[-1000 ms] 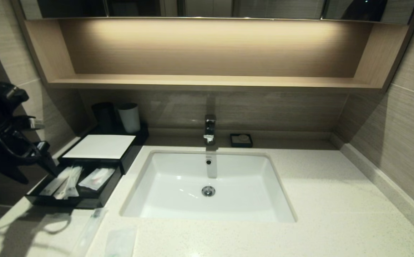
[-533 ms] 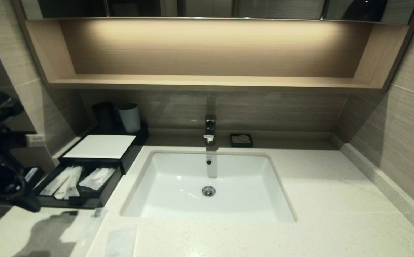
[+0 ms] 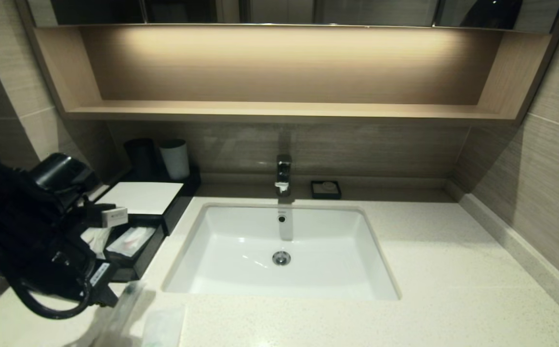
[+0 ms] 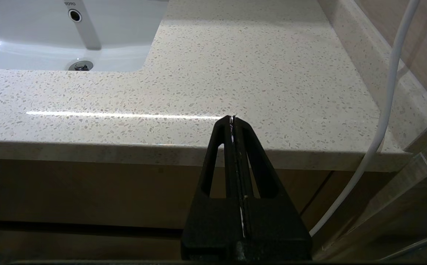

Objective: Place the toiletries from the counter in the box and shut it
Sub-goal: Pick up the bathroom toiletry

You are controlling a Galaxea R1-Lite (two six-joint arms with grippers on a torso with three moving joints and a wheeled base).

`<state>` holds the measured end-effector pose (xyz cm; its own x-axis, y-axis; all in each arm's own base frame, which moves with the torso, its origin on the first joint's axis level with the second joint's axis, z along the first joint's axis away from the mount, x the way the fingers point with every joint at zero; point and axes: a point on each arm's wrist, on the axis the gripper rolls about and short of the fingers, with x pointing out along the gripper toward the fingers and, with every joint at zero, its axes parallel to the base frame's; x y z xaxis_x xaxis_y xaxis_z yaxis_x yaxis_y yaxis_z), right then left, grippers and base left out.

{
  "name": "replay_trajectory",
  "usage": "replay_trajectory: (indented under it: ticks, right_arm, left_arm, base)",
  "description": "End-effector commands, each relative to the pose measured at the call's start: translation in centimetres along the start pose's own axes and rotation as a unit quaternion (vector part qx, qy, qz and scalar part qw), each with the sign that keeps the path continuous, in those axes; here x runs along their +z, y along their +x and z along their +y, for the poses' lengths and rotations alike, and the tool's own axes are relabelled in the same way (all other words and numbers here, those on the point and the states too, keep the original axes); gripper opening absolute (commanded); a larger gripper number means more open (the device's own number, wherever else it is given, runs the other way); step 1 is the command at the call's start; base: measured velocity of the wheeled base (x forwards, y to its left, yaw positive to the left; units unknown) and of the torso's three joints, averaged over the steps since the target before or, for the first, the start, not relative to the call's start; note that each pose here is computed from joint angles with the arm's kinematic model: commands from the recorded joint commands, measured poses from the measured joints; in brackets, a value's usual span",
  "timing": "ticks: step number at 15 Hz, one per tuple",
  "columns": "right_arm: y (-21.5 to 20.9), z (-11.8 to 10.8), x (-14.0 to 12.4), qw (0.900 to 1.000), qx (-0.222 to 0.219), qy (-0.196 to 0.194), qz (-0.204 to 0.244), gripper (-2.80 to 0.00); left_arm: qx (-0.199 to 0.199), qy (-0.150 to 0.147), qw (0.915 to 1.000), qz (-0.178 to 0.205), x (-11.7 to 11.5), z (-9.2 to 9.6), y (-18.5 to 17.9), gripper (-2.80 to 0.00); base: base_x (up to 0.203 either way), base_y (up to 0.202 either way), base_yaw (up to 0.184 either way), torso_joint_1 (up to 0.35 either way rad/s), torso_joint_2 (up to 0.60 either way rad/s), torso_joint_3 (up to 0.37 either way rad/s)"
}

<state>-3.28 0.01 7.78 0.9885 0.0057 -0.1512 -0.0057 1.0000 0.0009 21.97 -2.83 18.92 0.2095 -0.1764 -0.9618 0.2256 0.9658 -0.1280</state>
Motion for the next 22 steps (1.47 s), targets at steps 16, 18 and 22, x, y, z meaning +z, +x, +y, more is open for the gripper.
replay_trajectory:
  ticks: [16,18,22]
  right_arm:
    - [0.0,0.0,0.0,1.000,0.000,0.000,0.001,-2.80]
    - [0.0,0.0,0.0,1.000,0.000,0.000,0.001,-2.80]
    - [0.0,0.0,0.0,1.000,0.000,0.000,0.001,-2.80]
  left_arm:
    - [0.049,-0.076,0.9866,0.136,-1.4,1.0,4.9,0.00]
    - [0.048,-0.078,0.9851,0.145,-2.7,0.9,4.9,0.00]
    - [0.050,-0.088,0.9833,0.151,-4.7,0.9,4.7,0.00]
  base:
    - [0.000,0.000,0.000,0.000,0.00,0.000]
    - [0.000,0.000,0.000,0.000,0.00,0.000]
    - [0.000,0.000,0.000,0.000,0.00,0.000]
